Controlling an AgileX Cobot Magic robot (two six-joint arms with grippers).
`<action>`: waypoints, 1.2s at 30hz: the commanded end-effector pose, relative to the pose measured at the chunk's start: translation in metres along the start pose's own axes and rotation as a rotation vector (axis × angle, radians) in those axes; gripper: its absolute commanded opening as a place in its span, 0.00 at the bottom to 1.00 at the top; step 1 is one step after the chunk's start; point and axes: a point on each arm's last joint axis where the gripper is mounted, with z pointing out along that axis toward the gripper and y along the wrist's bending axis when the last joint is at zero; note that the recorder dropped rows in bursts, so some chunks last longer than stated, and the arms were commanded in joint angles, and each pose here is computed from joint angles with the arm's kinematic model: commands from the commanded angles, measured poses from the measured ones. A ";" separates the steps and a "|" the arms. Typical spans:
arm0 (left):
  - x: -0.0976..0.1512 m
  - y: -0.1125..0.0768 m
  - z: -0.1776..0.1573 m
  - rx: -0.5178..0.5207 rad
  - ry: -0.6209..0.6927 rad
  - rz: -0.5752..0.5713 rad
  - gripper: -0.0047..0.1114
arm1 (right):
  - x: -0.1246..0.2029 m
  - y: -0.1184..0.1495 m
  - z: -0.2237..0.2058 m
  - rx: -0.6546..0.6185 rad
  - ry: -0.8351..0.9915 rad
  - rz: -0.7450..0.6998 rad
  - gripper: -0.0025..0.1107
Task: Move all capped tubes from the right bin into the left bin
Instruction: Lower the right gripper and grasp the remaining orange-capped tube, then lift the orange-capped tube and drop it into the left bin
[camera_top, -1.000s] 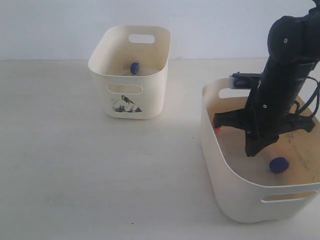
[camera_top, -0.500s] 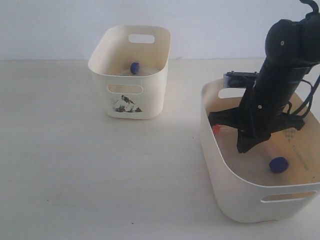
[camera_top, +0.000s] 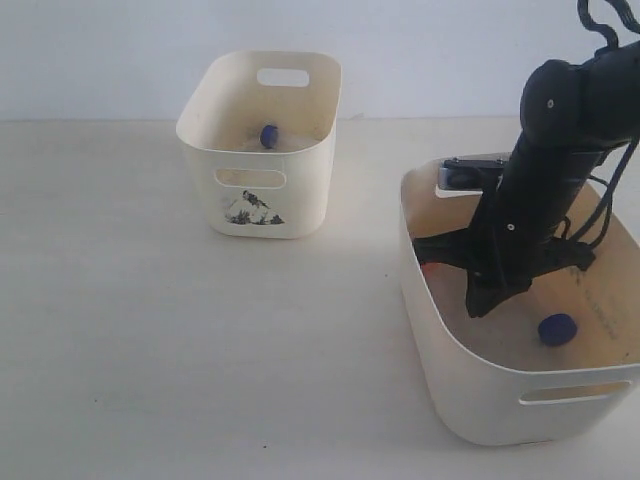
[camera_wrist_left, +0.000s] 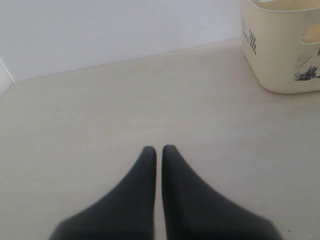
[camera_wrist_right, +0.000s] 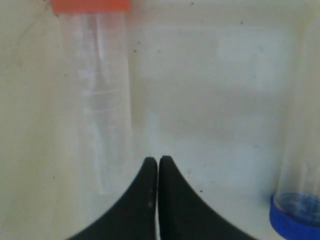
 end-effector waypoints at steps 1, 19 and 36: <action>-0.001 0.000 0.000 0.002 -0.007 -0.012 0.08 | -0.003 0.003 -0.002 -0.037 -0.033 -0.012 0.02; -0.001 0.000 0.000 0.002 -0.007 -0.012 0.08 | -0.005 0.020 -0.004 -0.221 -0.069 -0.087 0.64; -0.001 0.000 0.000 0.002 -0.007 -0.012 0.08 | -0.012 0.014 0.033 -0.185 -0.034 -0.013 0.38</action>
